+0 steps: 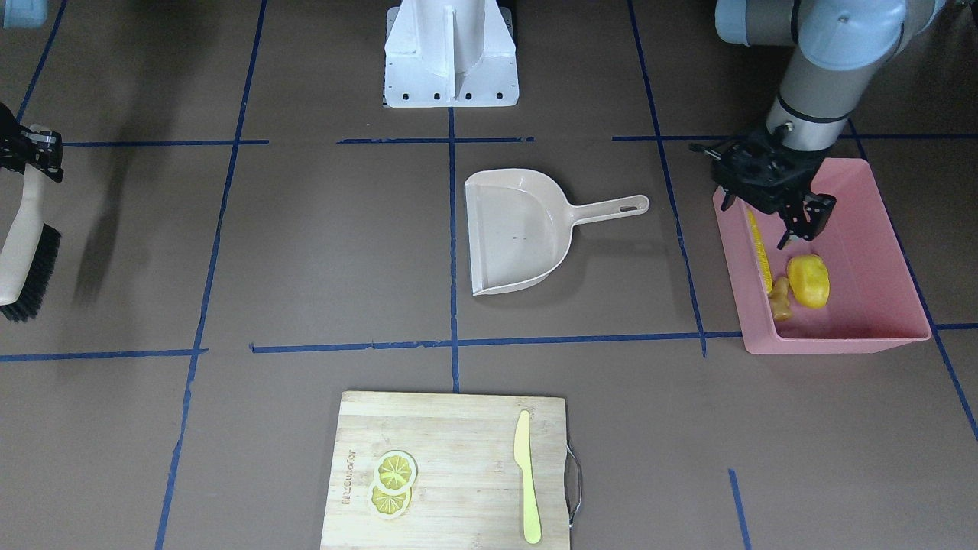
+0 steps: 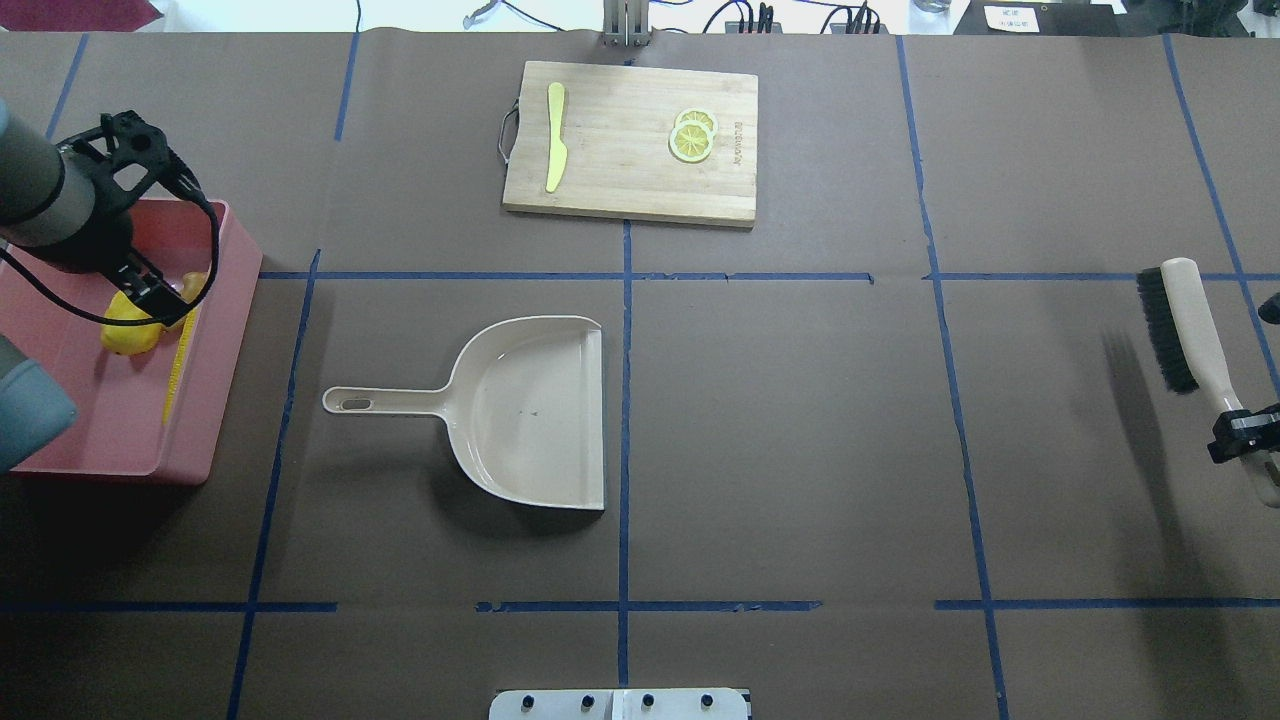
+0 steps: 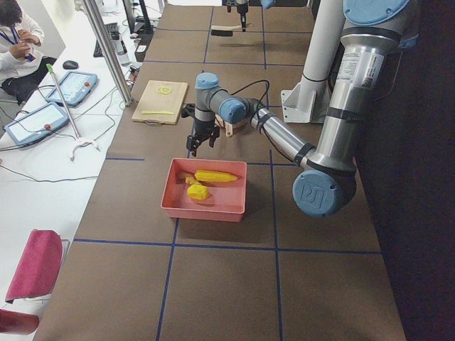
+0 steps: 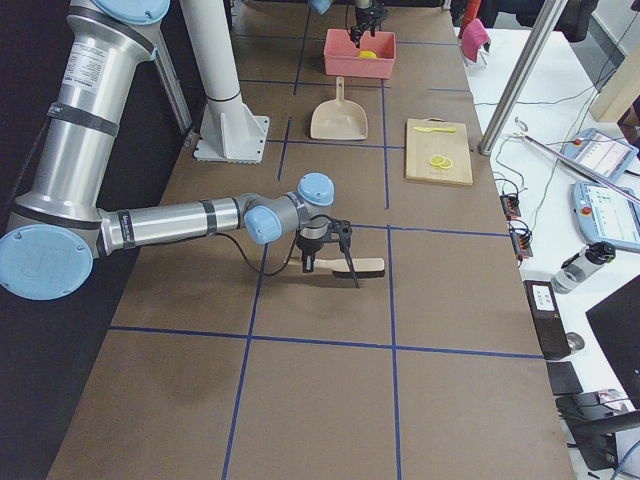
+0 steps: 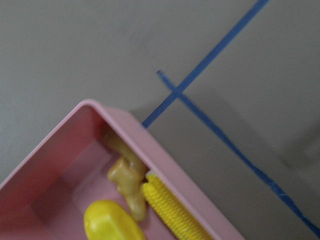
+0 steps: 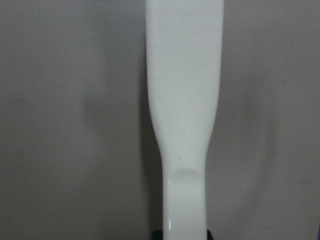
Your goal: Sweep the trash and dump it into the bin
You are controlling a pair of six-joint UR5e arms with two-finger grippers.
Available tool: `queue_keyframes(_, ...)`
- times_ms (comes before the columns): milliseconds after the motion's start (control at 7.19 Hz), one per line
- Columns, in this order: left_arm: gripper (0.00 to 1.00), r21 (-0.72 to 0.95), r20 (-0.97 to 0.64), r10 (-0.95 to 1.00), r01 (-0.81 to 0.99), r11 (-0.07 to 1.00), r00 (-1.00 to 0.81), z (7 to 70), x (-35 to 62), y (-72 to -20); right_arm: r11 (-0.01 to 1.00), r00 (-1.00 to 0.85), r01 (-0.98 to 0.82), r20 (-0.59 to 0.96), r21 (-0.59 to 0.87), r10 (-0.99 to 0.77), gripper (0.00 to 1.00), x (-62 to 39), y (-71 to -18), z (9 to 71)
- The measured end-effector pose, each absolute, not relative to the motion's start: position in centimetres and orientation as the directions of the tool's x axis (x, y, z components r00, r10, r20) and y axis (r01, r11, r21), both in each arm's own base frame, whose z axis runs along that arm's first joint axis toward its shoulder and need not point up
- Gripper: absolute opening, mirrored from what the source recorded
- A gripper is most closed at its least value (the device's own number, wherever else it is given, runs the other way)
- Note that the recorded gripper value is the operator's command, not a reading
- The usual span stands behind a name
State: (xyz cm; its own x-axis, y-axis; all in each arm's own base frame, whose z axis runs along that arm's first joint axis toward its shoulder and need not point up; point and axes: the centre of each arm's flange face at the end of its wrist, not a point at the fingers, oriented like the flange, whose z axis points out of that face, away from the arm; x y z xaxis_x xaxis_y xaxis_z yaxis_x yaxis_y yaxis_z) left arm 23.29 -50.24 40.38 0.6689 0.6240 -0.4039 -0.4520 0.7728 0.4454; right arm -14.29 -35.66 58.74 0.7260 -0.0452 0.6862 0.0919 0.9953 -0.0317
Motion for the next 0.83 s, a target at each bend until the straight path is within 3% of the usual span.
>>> queue_keyframes(278,1.00,0.397,-0.502,0.555,-0.392,0.829,0.664,41.6,20.4,-51.2,0.994,0.658,0.103,0.752,-0.040,-0.038,0.05,-14.2,-34.3,62.1)
queue_keyframes(834,1.00,0.383,-0.534,0.536,-0.379,0.843,0.653,42.0,19.8,-51.5,0.989,0.646,0.133,0.762,-0.061,-0.040,0.16,-14.8,-32.7,63.7)
